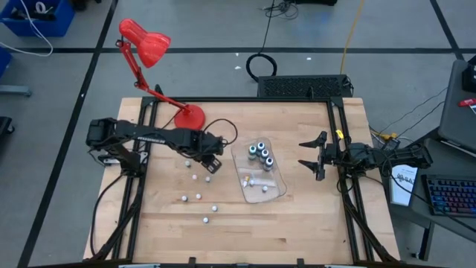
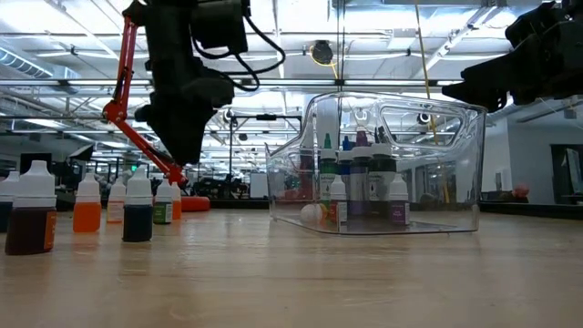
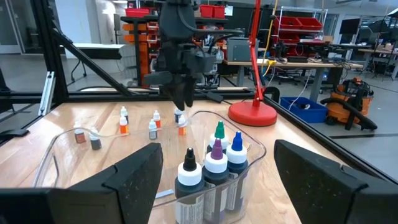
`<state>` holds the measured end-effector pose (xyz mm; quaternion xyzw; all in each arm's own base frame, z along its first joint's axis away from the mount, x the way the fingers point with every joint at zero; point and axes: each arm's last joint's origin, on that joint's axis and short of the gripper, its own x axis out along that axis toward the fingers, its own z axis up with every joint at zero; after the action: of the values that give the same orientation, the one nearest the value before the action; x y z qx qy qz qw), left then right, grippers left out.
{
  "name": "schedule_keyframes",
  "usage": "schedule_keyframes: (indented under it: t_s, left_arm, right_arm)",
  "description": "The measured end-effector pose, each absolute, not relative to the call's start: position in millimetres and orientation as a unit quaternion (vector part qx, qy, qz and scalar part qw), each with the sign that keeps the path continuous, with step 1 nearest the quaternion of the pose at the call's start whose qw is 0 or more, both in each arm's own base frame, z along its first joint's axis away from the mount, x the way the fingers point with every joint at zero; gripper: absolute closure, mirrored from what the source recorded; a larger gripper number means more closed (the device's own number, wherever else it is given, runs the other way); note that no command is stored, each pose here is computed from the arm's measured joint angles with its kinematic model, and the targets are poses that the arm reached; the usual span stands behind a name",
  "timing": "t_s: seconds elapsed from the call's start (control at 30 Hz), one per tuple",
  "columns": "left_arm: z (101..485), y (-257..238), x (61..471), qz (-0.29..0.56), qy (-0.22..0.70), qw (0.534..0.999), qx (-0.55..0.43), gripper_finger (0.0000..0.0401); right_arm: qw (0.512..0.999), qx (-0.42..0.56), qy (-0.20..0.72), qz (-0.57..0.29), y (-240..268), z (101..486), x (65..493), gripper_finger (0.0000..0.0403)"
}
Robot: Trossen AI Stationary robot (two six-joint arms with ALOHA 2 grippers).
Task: Pick & Place food coloring
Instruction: Put the orange food coloring bottle into the transparent container
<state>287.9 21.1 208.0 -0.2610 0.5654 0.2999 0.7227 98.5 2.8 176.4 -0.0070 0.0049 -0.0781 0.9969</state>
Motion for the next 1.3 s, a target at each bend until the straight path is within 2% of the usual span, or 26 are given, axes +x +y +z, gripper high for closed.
schedule_keyframes:
  t_s: [0.23,0.53,0.77,1.17,1.3]
  left_arm:
    - [196.6,26.2,280.6,0.323,0.572,0.703,-0.275,0.0260]
    - [180.5,23.6,280.5,0.287,0.562,0.712,-0.308,0.0260]
    - [173.5,23.3,275.4,0.292,0.572,0.704,-0.303,0.0259]
    - [172.7,23.6,274.8,0.294,0.572,0.706,-0.296,0.0199]
    - [172.8,24.1,275.0,0.296,0.571,0.710,-0.286,0.0193]
  right_arm:
    - [0.997,-0.007,0.005,-0.078,2.8,176.3,98.5,0.0108]
    - [0.997,-0.007,0.005,-0.078,2.8,176.3,98.5,0.0108]
    - [0.997,-0.007,0.005,-0.078,2.7,176.3,98.5,0.0108]
    - [0.997,-0.007,0.006,-0.078,2.8,176.0,98.5,0.0108]
    - [0.997,-0.007,0.005,-0.078,2.8,176.0,98.5,0.0108]
